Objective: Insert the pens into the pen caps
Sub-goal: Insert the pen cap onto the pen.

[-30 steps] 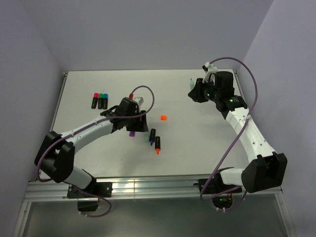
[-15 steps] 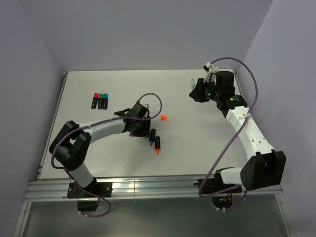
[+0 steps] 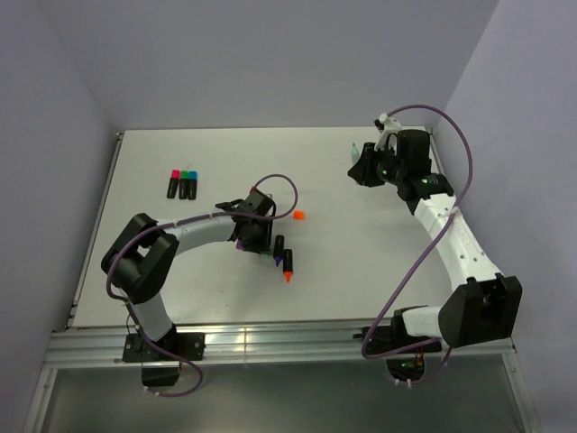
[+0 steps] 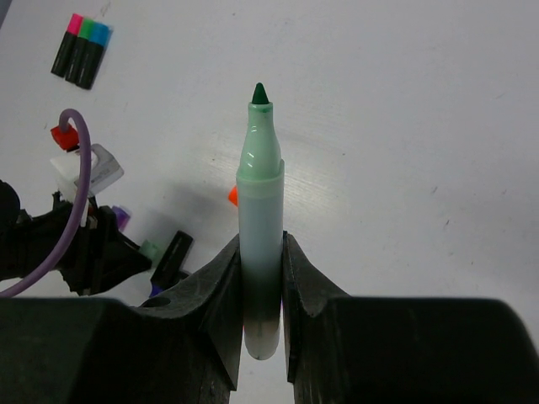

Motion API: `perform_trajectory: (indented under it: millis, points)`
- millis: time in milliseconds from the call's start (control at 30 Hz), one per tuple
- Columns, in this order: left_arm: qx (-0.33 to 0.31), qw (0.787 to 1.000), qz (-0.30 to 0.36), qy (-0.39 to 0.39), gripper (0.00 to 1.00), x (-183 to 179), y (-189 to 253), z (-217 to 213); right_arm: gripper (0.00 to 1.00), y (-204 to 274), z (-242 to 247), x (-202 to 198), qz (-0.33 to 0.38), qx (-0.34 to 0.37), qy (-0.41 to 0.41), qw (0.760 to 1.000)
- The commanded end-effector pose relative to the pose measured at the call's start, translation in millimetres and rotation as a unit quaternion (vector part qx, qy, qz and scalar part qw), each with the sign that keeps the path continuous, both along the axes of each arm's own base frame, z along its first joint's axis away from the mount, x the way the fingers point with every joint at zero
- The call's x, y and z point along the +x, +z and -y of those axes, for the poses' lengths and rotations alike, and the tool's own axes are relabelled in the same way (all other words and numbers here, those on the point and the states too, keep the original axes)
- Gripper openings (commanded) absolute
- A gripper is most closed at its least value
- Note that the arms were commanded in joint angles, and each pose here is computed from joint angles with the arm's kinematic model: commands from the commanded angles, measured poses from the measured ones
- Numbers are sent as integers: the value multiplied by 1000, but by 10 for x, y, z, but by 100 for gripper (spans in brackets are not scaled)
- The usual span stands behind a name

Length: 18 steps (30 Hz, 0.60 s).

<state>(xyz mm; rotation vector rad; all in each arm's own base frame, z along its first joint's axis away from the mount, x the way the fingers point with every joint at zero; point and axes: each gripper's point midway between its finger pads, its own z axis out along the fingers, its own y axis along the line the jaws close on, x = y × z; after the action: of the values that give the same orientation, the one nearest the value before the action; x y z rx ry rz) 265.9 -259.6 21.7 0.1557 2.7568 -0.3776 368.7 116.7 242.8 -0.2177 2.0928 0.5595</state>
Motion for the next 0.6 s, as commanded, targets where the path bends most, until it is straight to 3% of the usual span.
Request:
perform_trajectory:
  millis: [0,233,300,467,567]
  points:
    - [20,1000,18,-9,40,50,5,-55,0,151,29,58,25,-3,2,1000]
    - [76,986,22,-146,29,70,-39,27,0,91,-11,36,15,2,17,1000]
    - [68,982,14,-177,21,-9,-33,92,0,54,-51,4,9,5,31,999]
    - [26,961,85,-264,0,53,405,257,0,6,-114,-102,-2,0,70,998]
    - [48,932,166,-318,1,212,789,232,0,47,-175,-223,-3,-1,107,994]
